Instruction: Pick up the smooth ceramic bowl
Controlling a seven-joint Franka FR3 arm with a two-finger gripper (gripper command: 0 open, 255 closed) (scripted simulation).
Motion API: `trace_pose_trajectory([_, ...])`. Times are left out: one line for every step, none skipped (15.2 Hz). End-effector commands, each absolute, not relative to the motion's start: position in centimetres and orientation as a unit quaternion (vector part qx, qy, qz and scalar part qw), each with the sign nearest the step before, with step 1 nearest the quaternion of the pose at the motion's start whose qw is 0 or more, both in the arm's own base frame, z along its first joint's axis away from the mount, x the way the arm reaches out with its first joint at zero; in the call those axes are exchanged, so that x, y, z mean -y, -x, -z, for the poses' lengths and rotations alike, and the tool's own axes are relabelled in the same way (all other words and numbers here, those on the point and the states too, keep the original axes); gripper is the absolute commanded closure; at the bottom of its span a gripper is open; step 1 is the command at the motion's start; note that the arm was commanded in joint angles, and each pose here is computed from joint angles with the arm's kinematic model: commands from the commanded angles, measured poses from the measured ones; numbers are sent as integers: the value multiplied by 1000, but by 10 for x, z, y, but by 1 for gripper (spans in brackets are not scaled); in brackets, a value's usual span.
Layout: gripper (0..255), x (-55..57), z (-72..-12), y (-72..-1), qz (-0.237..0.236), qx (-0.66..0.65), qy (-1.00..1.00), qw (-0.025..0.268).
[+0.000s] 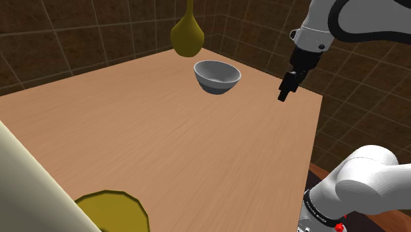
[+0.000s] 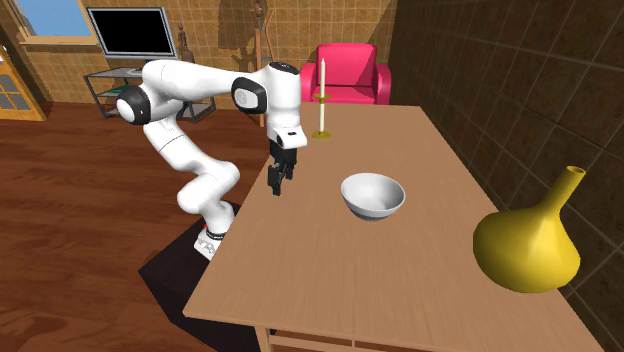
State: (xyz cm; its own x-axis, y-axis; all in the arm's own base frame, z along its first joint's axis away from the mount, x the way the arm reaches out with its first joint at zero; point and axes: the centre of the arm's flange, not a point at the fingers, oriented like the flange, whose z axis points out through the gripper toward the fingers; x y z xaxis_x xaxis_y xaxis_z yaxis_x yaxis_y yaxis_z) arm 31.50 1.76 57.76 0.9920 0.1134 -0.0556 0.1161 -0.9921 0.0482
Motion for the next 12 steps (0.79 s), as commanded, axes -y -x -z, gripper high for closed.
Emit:
trace_pose_trajectory([0,-18,-578,-315,26,-58,-998,26])
trace_pose_trajectory([0,-26,-580,-325,27,-56,-998,27])
trace_pose_trajectory([0,-35,-582,-335,28,-55,-998,27])
trace_pose_trajectory([0,-44,-584,-345,29,-53,-998,28])
trace_pose_trajectory([0,-53,-586,-355,30,-52,-998,29])
trace_pose_trajectory([0,-62,-588,-366,30,-50,-998,30])
trace_pose_trajectory([0,-70,-590,-376,31,-49,-998,31])
trace_pose_trajectory([0,-79,-592,-386,32,-48,-998,32])
trace_pose_trajectory([0,-88,-594,-396,33,-46,-998,33])
trace_pose_trajectory([0,-96,-596,-406,33,-45,-998,34])
trace_pose_trajectory([0,-105,-598,-417,34,-43,-998,35])
trace_pose_trajectory([0,-114,-599,-427,35,-42,-998,36])
